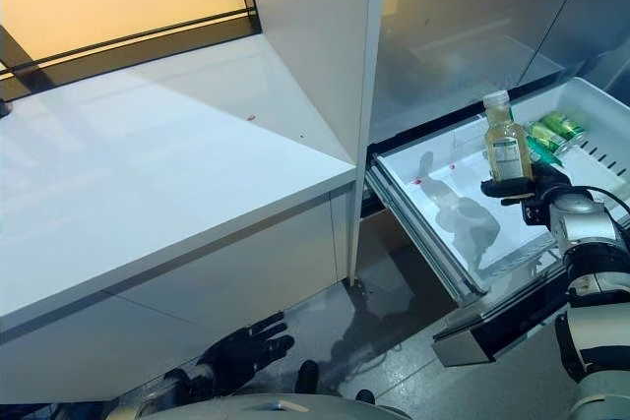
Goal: Put drinks into fridge and close the fridge
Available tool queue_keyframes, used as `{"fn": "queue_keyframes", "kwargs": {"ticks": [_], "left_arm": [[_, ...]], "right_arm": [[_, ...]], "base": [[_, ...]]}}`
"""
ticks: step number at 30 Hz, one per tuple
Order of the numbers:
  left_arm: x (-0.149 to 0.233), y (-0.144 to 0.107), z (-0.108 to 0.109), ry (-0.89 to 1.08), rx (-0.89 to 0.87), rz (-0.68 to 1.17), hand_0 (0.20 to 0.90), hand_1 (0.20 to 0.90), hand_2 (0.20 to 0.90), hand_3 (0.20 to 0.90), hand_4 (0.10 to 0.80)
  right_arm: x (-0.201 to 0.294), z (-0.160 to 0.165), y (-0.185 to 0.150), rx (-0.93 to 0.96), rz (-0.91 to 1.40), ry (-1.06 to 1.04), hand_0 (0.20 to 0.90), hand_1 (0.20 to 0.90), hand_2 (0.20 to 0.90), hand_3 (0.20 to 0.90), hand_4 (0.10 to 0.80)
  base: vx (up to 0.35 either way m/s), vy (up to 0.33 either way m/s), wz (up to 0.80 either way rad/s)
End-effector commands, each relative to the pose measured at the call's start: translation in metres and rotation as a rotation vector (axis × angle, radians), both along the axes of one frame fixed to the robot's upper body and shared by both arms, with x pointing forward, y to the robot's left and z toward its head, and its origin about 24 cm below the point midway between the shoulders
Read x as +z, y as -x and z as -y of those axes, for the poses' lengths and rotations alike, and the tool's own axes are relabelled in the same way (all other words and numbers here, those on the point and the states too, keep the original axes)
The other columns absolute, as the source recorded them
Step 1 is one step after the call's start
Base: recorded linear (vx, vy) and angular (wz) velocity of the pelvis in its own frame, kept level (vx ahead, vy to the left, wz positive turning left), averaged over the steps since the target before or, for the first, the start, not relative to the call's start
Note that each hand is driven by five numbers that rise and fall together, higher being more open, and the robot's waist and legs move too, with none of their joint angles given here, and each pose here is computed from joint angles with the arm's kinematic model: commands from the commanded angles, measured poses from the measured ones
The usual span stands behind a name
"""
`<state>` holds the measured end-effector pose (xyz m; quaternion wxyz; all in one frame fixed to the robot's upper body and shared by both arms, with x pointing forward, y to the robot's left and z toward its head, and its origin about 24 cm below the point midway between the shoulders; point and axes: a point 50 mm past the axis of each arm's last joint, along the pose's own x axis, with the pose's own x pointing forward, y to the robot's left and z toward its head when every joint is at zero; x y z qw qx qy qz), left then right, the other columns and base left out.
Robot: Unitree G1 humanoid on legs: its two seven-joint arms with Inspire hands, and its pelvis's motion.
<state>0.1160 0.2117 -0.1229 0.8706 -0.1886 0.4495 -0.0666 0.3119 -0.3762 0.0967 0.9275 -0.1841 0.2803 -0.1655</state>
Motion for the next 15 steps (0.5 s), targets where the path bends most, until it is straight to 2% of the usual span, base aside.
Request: {"fn": "queue_keyframes", "kwargs": {"ticks": [1, 9, 14, 15], "left_arm": [[0.000, 0.001, -0.014, -0.168, -0.004, 0.062, 0.900, 0.900, 0.900, 0.900, 0.800], [-0.013, 0.015, -0.032, -0.316, 0.005, -0.041, 0.900, 0.900, 0.900, 0.900, 0.800], [-0.009, -0.002, -0.044, -0.371, -0.014, -0.035, 0.900, 0.900, 0.900, 0.900, 0.800], [-0.004, -0.013, -0.049, -0.387, -0.009, -0.011, 0.900, 0.900, 0.900, 0.900, 0.800]], "right_arm": [[0.073, 0.011, -0.015, 0.016, 0.212, 0.132, 0.300, 0.300, 0.300, 0.200, 0.100], [0.044, 0.015, -0.007, 0.004, 0.082, 0.135, 0.300, 0.300, 0.300, 0.200, 0.100], [0.039, 0.019, -0.006, -0.005, -0.014, 0.171, 0.300, 0.300, 0.300, 0.200, 0.100], [0.040, 0.018, -0.008, -0.007, -0.031, 0.174, 0.300, 0.300, 0.300, 0.200, 0.100]], "base": [[0.042, -0.036, -0.01], [0.008, -0.020, 0.00], [-0.164, -0.049, 0.07], [-0.238, -0.087, 0.11]]}}
